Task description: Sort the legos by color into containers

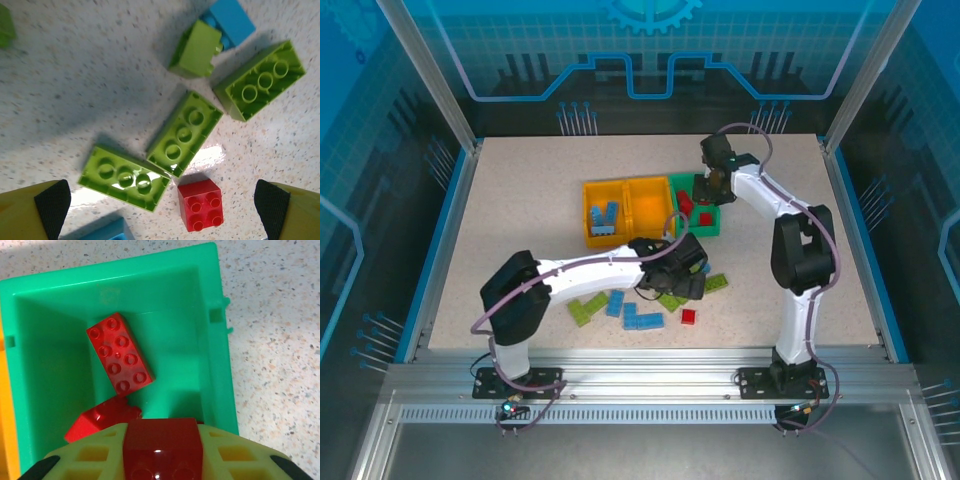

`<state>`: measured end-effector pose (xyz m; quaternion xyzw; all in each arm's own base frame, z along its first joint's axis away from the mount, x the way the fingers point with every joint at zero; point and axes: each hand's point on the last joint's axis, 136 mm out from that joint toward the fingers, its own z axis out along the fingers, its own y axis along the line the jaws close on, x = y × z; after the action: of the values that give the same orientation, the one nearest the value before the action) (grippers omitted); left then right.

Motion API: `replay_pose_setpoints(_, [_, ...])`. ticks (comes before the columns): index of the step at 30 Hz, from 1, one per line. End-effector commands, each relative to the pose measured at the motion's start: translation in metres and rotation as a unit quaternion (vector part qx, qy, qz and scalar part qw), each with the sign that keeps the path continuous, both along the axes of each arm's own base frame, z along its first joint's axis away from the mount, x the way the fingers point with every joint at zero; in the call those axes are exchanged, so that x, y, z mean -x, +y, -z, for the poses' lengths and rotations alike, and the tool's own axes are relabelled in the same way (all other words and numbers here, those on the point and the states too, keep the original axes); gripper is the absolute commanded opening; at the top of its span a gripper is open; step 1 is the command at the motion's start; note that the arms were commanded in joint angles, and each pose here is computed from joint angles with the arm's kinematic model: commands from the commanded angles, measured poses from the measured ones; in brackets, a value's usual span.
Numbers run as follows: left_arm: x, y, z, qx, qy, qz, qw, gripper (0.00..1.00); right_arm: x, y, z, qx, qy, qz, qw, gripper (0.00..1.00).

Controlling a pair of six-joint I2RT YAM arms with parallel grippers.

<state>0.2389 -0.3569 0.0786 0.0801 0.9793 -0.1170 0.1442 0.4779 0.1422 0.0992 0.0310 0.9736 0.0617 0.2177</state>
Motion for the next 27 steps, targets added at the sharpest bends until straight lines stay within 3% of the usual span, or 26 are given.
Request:
replay_pose_setpoints(1, [0.016,-0.009,0.011,-0.011,0.033,-0.006,0.999,0.99,-0.003,-0.004,-0.002,0.007,0.008,-0.001,1.0,0.36])
replay_pose_setpoints(6, [0.031,-0.016,0.026,-0.017,0.052,-0.013,0.998,0.98,0.002,0.003,-0.012,-0.009,0.003,-0.009,1.0,0.48])
replay_pose_setpoints(10, [0.042,-0.019,0.033,-0.021,0.066,-0.012,0.998,0.95,0.013,0.005,-0.035,-0.025,-0.022,-0.008,0.999,0.7])
replay_pose_setpoints(18, [0.055,-0.029,0.048,-0.027,0.08,-0.003,0.996,0.83,0.048,-0.014,-0.052,-0.017,-0.033,-0.001,0.999,0.78])
replay_pose_setpoints(27, [0.055,-0.037,0.061,-0.038,0.09,0.011,0.995,0.59,0.099,-0.039,-0.049,-0.014,-0.03,0.016,0.999,0.8])
